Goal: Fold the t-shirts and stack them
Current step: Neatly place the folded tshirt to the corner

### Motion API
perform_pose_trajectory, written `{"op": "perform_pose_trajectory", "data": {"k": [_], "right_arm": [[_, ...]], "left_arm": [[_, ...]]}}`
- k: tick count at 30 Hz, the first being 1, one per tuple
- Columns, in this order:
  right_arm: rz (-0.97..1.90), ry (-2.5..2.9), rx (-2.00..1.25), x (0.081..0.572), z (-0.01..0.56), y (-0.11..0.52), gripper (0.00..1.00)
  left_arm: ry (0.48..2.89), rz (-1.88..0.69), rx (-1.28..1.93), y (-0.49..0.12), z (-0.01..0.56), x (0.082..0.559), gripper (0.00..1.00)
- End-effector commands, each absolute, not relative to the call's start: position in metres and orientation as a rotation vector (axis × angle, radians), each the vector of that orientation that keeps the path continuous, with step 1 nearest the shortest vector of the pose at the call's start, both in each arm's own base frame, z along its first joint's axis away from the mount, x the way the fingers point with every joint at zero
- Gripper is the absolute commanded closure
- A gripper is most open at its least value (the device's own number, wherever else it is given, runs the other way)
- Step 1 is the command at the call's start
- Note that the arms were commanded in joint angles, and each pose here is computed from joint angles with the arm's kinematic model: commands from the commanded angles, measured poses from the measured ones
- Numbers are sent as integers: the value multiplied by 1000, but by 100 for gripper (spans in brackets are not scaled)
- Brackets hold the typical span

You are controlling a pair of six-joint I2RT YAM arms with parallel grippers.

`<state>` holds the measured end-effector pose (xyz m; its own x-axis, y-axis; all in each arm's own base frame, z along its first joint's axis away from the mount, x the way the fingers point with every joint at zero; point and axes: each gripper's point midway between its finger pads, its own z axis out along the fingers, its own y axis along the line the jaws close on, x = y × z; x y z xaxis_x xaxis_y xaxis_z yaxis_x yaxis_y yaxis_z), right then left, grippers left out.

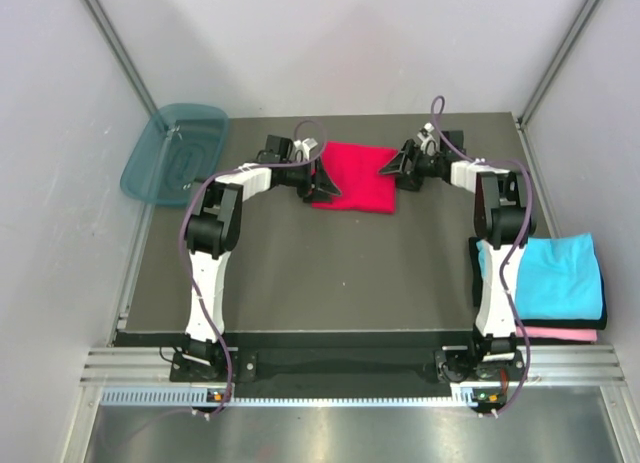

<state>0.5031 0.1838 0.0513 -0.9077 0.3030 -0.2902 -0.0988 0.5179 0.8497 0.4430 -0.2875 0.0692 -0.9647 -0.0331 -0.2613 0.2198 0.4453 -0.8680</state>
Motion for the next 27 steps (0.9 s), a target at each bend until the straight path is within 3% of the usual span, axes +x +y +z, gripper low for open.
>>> {"op": "perform_pose_trajectory", "data": {"k": [1,8,11,14,17,22,27], "right_arm": [[1257,2522,294,488,-13,191,27],[1294,2523,283,485,-16,210,34],[1299,2518,261,485,-14,214,49],[1292,2507,223,486,-11,215,71],[1292,2478,169,489,3,214,84],[1270,2435,62,489,33,201,91],[1216,2436,-129,471,59,184,100]], "left_arm": [[2404,-1506,240,-293,84,449,40],[2408,-1498,255,-296,83,448,40],[2402,-1491,265,-297,86,449,40],[2386,-1479,280,-296,93,450,41],[2330,-1449,328,-295,119,456,40],[2172,-1262,445,-271,179,482,38],[2140,-1162,409,-231,195,500,38]]}}
